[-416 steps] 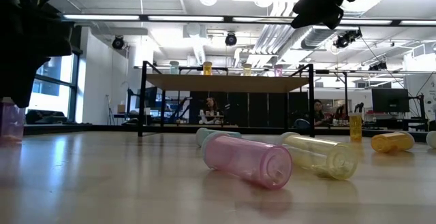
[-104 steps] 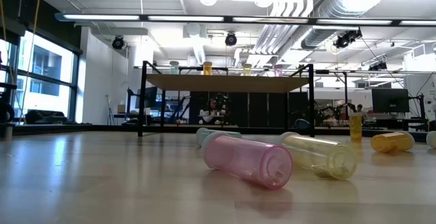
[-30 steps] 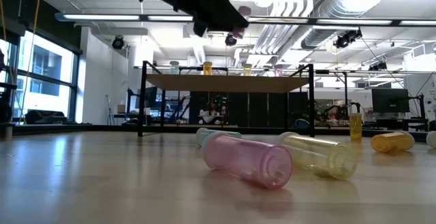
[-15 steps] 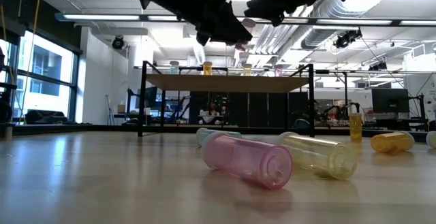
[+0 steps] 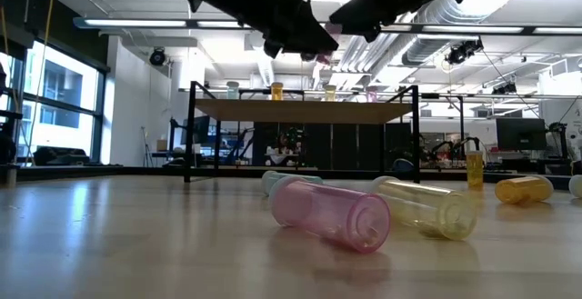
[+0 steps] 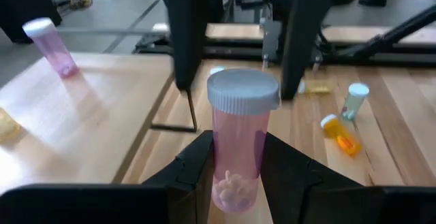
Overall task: Pick and place medicine bottles onto shelf by color
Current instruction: Put the top violet pill bottle on the shelf aligned with the other violet pill bottle
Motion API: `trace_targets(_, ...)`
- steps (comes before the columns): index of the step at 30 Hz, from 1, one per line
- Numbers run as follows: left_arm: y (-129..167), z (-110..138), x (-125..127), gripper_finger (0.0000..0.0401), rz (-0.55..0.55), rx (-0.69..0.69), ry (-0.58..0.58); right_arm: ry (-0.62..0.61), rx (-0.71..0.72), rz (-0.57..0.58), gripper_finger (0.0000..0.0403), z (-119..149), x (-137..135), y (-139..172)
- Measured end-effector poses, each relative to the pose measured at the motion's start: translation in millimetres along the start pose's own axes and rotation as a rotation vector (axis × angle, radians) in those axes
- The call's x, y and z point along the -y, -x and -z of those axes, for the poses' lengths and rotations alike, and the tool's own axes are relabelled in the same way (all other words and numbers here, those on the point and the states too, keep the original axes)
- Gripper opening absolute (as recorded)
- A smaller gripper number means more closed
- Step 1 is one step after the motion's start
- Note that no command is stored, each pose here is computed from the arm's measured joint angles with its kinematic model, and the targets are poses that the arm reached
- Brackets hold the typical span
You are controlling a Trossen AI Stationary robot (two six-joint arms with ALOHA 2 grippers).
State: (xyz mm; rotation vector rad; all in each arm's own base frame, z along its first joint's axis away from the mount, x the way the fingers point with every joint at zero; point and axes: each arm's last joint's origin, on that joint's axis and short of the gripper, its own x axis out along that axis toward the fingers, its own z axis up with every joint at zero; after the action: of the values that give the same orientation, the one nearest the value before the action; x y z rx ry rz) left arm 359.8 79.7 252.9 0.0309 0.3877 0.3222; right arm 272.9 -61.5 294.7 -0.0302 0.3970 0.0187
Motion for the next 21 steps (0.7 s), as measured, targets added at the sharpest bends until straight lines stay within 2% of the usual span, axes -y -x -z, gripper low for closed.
trace_targets(11, 0.2, -1.8, -0.8, 0.0095, -0.021, 0.015, -0.007, -0.002, 0.002, 0.001, 0.0159, -0.2, 0.2, 0.0)
trace_targets(21, 0.2, -2.9, -1.0, 0.0095, -0.024, 0.028, -0.005, -0.025, 0.005, 0.003, 0.0111, -0.6, 0.2, 0.1)
